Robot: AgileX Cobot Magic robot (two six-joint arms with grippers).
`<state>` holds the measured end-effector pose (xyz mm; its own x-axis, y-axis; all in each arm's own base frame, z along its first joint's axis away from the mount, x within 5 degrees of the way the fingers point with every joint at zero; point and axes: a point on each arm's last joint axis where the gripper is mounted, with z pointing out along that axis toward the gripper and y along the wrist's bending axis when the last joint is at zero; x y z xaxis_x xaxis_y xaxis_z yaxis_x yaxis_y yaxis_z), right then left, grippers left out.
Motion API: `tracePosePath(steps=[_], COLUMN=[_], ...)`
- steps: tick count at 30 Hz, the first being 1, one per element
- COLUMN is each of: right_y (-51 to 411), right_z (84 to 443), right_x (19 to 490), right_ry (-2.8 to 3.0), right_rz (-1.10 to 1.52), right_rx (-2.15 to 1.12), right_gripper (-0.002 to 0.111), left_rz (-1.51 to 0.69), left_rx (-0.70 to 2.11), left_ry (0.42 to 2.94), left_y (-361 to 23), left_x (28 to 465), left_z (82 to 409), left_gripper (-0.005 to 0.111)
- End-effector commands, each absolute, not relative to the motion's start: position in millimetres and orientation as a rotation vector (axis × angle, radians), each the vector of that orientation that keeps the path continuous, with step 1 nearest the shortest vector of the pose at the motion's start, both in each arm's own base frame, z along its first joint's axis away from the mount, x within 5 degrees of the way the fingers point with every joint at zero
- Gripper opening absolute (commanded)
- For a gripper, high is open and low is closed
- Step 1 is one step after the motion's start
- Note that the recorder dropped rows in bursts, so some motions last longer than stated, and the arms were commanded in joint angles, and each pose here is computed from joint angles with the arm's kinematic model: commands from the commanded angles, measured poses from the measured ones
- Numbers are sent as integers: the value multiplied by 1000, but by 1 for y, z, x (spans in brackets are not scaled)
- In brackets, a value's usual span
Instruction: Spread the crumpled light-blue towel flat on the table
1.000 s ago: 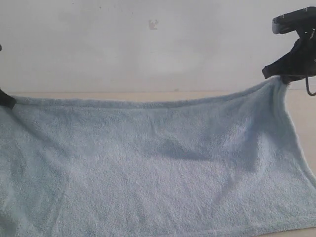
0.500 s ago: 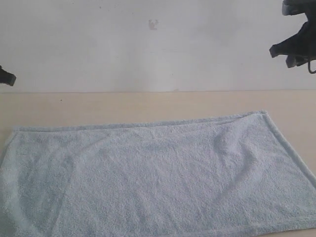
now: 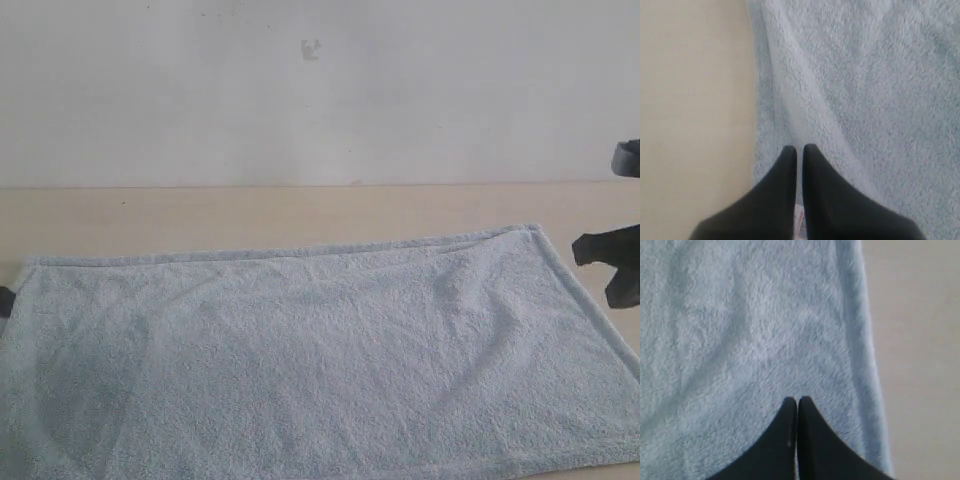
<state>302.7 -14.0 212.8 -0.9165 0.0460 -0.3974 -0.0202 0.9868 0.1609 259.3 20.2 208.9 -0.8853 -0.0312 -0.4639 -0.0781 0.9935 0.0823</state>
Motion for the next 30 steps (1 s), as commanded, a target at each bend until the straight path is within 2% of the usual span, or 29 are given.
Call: tracePosePath(steps=[1, 6, 10, 16, 20, 30], right_y=[-3, 2, 4, 15, 30, 30], right_z=[220, 253, 261, 260, 261, 262], right_x=[279, 241, 220, 218, 217, 218], right_ry=[2623, 2398, 2324, 2316, 2305, 2293], right_rz=[373, 362, 347, 371, 382, 373], right_rx=[92, 70, 80, 22, -86, -89], right_gripper=[0, 0, 0, 0, 0, 0], left_rz=[107, 105, 105, 35, 33, 59], left_rx=[-105, -103, -101, -177, -175, -140], left_ry=[2695, 2705, 2757, 2806, 2799, 2830], left_y=[19, 18, 19, 15, 15, 16], left_x=[248, 247, 250, 254, 254, 250], left_z=[198, 192, 178, 146, 147, 144], left_gripper=[4, 4, 4, 4, 4, 4])
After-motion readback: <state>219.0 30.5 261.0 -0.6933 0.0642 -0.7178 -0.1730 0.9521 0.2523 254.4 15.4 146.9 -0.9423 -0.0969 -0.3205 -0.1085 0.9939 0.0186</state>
